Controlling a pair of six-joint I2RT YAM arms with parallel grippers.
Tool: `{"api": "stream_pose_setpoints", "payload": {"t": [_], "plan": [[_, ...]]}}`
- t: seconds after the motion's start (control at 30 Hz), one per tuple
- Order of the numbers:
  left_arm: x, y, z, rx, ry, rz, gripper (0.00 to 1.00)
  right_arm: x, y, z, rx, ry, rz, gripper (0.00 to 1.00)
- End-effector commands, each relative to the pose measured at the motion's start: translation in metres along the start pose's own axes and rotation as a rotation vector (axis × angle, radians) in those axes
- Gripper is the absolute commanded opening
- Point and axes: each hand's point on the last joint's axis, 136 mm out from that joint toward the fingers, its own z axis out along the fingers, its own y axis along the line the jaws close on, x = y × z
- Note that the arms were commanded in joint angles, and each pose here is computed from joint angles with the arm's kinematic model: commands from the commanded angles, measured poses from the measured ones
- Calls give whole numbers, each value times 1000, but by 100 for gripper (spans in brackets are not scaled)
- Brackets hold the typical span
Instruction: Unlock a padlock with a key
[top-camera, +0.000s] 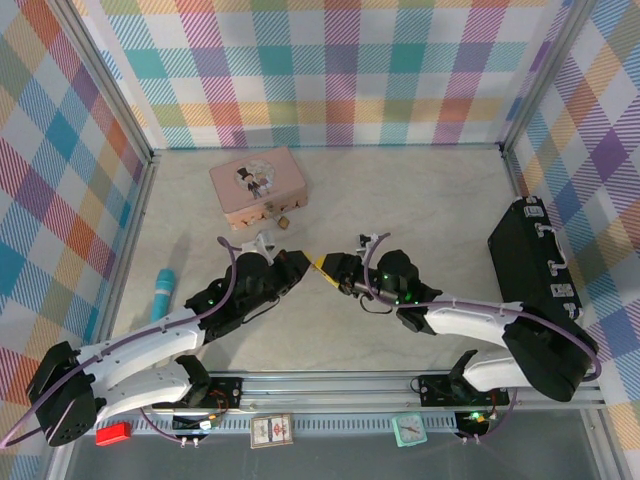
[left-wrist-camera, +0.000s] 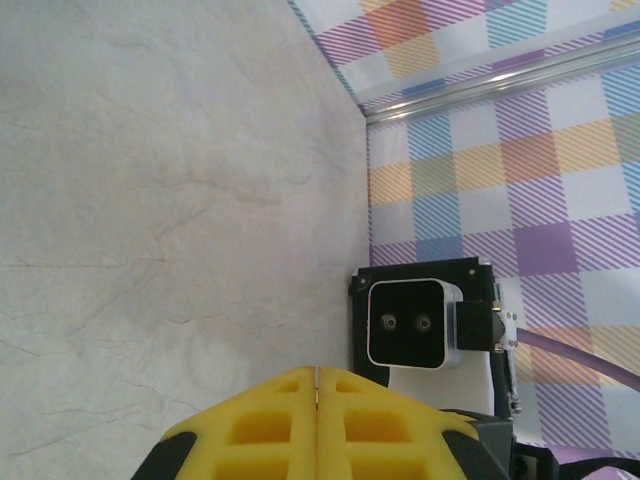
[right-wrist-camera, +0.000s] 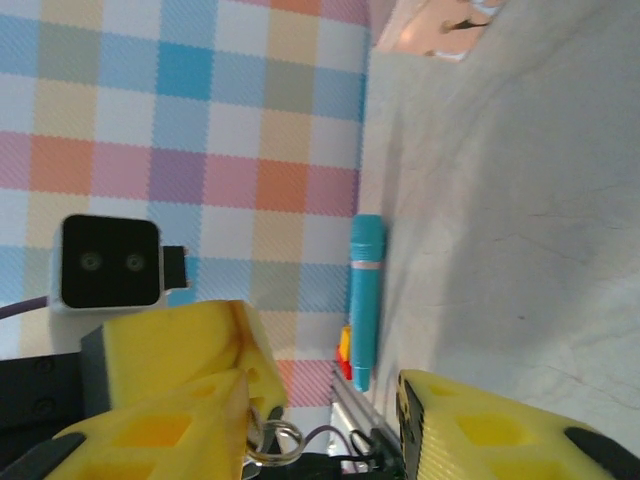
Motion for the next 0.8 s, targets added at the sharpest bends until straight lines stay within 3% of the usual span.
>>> {"api": "stream_pose_setpoints", "payload": {"t": [0.0, 0.33, 0.77], "plan": [[-4, -20, -6, 80, -22, 8, 0, -2, 47, 1, -173, 19, -52, 41], [-2, -30, -6, 138, -11, -16, 0, 4, 60, 7, -250, 72, -37, 28], [-3, -22, -5, 109, -25, -14, 0, 6, 56, 5, -229, 74, -40, 21]]}}
